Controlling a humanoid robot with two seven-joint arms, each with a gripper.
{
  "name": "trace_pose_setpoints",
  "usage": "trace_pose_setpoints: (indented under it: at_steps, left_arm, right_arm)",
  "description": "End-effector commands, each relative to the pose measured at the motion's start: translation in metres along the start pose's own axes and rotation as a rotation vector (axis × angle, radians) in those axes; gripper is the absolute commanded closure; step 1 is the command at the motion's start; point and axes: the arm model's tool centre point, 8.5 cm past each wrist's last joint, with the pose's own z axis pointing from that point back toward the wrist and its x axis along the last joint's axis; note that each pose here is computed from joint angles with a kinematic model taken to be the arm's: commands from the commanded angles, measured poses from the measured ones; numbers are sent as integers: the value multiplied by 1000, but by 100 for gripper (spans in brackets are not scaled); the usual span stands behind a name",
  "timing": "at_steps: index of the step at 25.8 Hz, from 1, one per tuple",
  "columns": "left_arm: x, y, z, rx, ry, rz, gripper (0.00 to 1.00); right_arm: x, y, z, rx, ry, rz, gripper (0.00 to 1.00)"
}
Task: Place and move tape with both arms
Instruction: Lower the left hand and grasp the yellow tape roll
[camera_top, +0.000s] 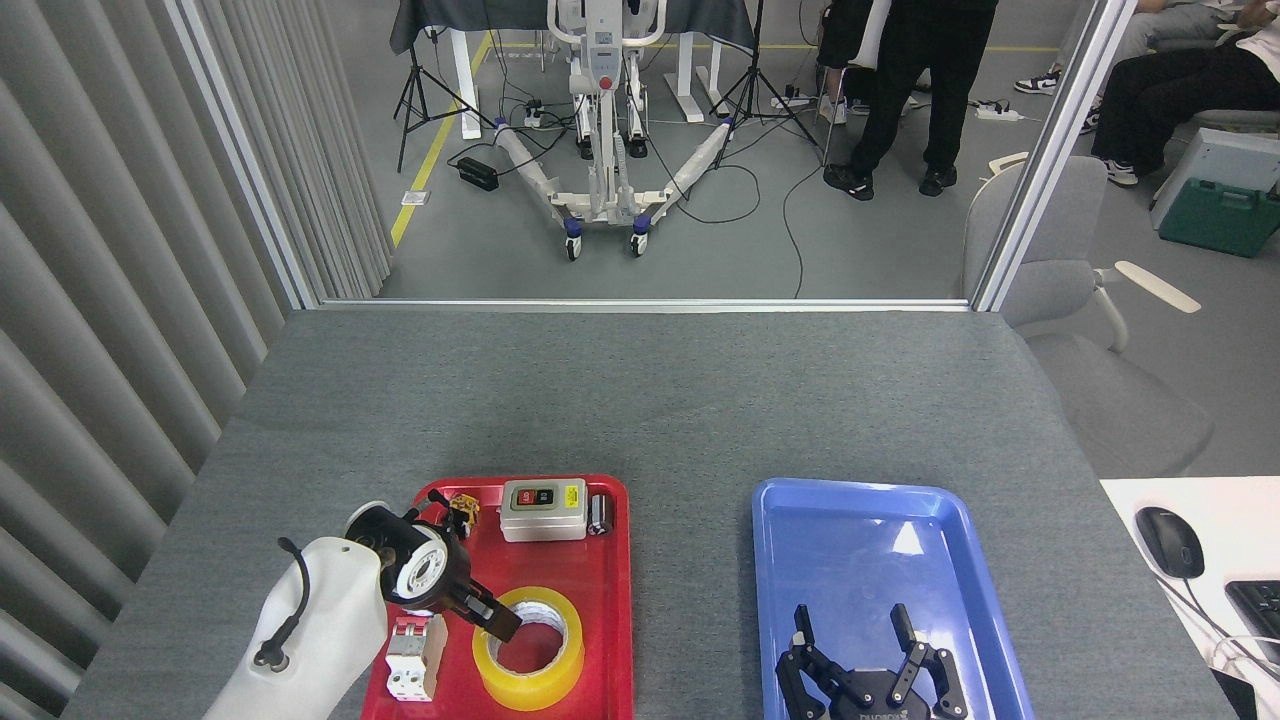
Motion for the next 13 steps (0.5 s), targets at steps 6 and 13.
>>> trace_pose_setpoints:
  at_steps: [6,13]
  left_arm:
    - [17,2,-11,-23,-65,-64,77]
    - [24,9,-7,30,-194,-180,100]
  right_arm:
    - [0,3,1,11,1,1,0]
    - [1,4,1,11,-6,17,0]
